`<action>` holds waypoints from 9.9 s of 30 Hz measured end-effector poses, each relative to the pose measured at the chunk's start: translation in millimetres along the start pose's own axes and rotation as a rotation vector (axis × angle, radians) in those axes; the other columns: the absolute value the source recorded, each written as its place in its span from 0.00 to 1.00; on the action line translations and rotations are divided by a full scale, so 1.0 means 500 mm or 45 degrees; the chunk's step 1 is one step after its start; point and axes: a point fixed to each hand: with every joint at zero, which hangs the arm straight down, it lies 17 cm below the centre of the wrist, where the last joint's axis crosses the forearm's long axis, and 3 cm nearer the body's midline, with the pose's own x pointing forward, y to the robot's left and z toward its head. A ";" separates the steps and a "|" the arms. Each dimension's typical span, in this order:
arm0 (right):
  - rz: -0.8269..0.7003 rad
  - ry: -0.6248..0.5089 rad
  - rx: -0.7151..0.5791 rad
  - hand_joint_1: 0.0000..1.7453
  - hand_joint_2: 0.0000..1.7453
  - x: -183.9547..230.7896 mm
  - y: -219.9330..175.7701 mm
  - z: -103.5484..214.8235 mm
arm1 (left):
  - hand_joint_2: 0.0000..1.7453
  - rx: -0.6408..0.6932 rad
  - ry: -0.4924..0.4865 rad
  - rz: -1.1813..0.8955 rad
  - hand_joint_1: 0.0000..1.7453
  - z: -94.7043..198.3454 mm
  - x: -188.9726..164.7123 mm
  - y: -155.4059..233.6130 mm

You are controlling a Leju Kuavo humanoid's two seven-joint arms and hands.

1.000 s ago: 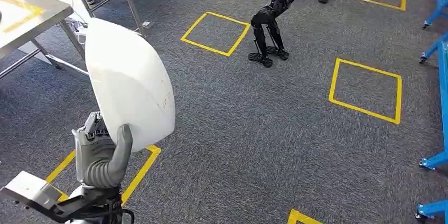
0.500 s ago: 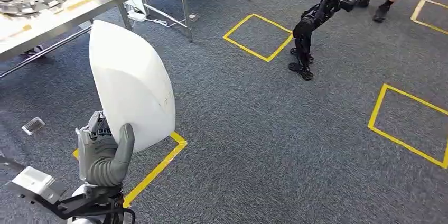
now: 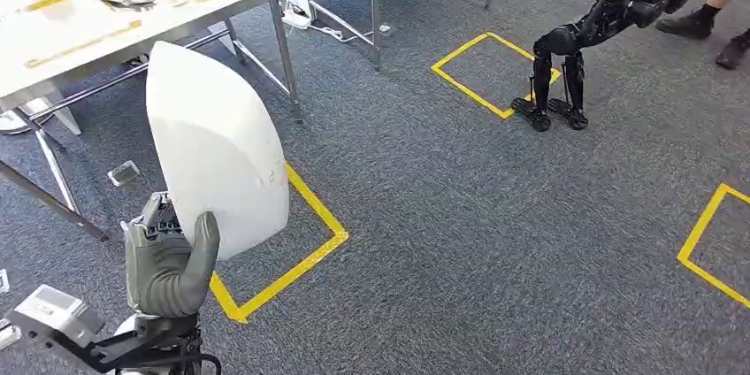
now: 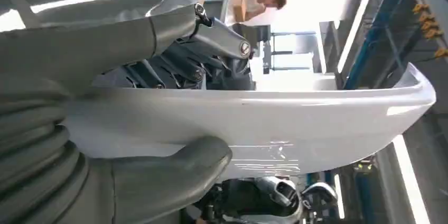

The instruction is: Take the parts from the cabinet and place them on the table.

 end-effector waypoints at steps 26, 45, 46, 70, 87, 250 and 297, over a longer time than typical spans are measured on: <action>0.023 -0.011 0.011 0.00 0.00 0.008 0.012 0.002 | 1.00 0.017 0.044 0.001 1.00 0.007 -0.011 0.014; 0.020 -0.020 -0.022 0.00 0.00 0.015 0.001 0.001 | 1.00 0.031 0.065 0.011 1.00 0.018 -0.016 0.020; 0.017 -0.020 -0.032 0.00 0.00 0.015 -0.003 0.001 | 1.00 0.032 0.067 0.011 1.00 0.019 -0.017 0.020; 0.007 -0.018 -0.036 0.00 0.00 0.016 -0.004 0.001 | 1.00 0.046 0.077 0.011 1.00 0.020 -0.019 0.026; 0.010 -0.023 -0.023 0.00 0.00 0.020 0.003 0.002 | 1.00 0.042 0.077 0.016 1.00 0.018 -0.017 0.027; 0.018 -0.033 0.011 0.00 0.00 0.023 0.022 0.005 | 1.00 0.248 0.137 -0.276 1.00 -0.009 -0.012 0.192; 0.072 -0.038 -0.001 0.00 0.00 0.019 0.009 0.003 | 1.00 0.287 0.327 -0.561 1.00 -0.098 -0.083 0.355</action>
